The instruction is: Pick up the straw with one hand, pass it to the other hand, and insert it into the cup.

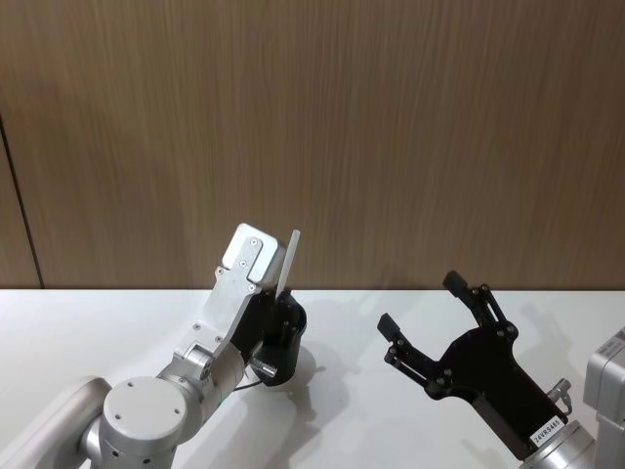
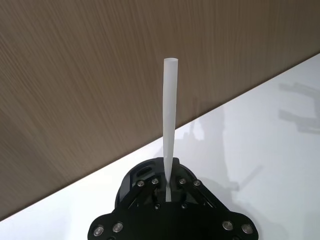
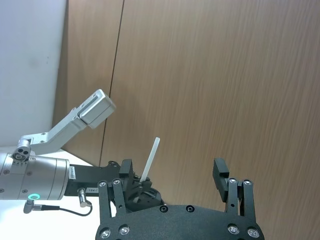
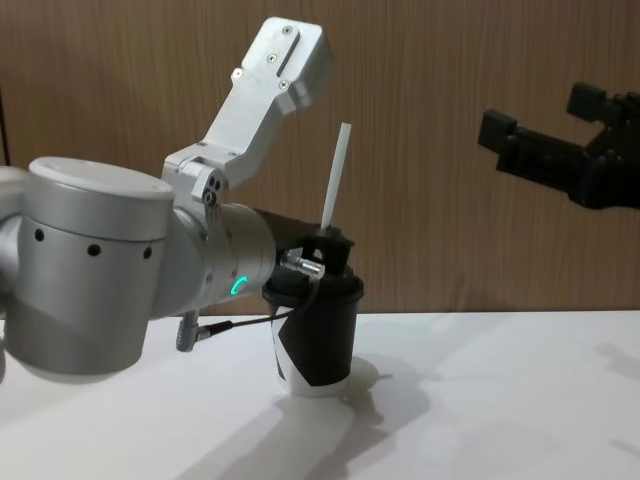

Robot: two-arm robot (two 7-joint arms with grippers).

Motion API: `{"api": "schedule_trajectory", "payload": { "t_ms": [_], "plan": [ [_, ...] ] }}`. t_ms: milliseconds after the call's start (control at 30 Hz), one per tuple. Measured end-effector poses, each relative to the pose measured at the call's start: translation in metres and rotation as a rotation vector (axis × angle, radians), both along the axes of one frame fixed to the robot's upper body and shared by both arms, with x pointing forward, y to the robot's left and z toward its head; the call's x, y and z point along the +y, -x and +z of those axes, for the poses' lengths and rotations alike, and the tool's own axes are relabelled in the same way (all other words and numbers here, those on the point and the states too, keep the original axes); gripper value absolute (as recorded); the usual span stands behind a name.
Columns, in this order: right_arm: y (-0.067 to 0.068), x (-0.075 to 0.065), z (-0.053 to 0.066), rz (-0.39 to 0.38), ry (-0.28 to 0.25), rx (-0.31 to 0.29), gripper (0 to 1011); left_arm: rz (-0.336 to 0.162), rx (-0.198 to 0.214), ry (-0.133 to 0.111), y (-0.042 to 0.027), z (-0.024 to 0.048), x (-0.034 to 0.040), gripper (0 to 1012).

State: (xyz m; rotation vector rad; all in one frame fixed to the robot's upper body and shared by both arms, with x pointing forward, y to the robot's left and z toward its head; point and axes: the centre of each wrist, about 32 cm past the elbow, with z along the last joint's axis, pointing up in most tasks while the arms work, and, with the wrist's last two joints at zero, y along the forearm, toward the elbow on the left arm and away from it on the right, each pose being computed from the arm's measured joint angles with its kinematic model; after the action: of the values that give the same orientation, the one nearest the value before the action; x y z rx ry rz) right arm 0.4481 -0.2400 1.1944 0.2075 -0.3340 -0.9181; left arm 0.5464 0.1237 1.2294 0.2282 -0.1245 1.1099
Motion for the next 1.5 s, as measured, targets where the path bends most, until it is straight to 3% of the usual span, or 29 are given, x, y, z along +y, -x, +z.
{"api": "schedule_trajectory", "payload": {
  "t_ms": [233, 800, 1100, 1500],
  "plan": [
    [0.0, 0.0, 0.0, 0.0, 0.0, 0.0, 1001, 0.003, 0.01, -0.002, -0.0012, -0.0023, 0.0001, 199],
    [0.0, 0.0, 0.0, 0.0, 0.0, 0.0, 1001, 0.002, 0.013, -0.002, -0.0019, -0.0037, 0.0006, 736],
    [0.0, 0.0, 0.0, 0.0, 0.0, 0.0, 1001, -0.034, -0.031, 0.044, -0.0001, 0.0009, 0.0024, 996],
    [0.0, 0.0, 0.0, 0.0, 0.0, 0.0, 1001, -0.098, -0.121, 0.117, 0.0054, 0.012, 0.0062, 1003]
  ]
}}
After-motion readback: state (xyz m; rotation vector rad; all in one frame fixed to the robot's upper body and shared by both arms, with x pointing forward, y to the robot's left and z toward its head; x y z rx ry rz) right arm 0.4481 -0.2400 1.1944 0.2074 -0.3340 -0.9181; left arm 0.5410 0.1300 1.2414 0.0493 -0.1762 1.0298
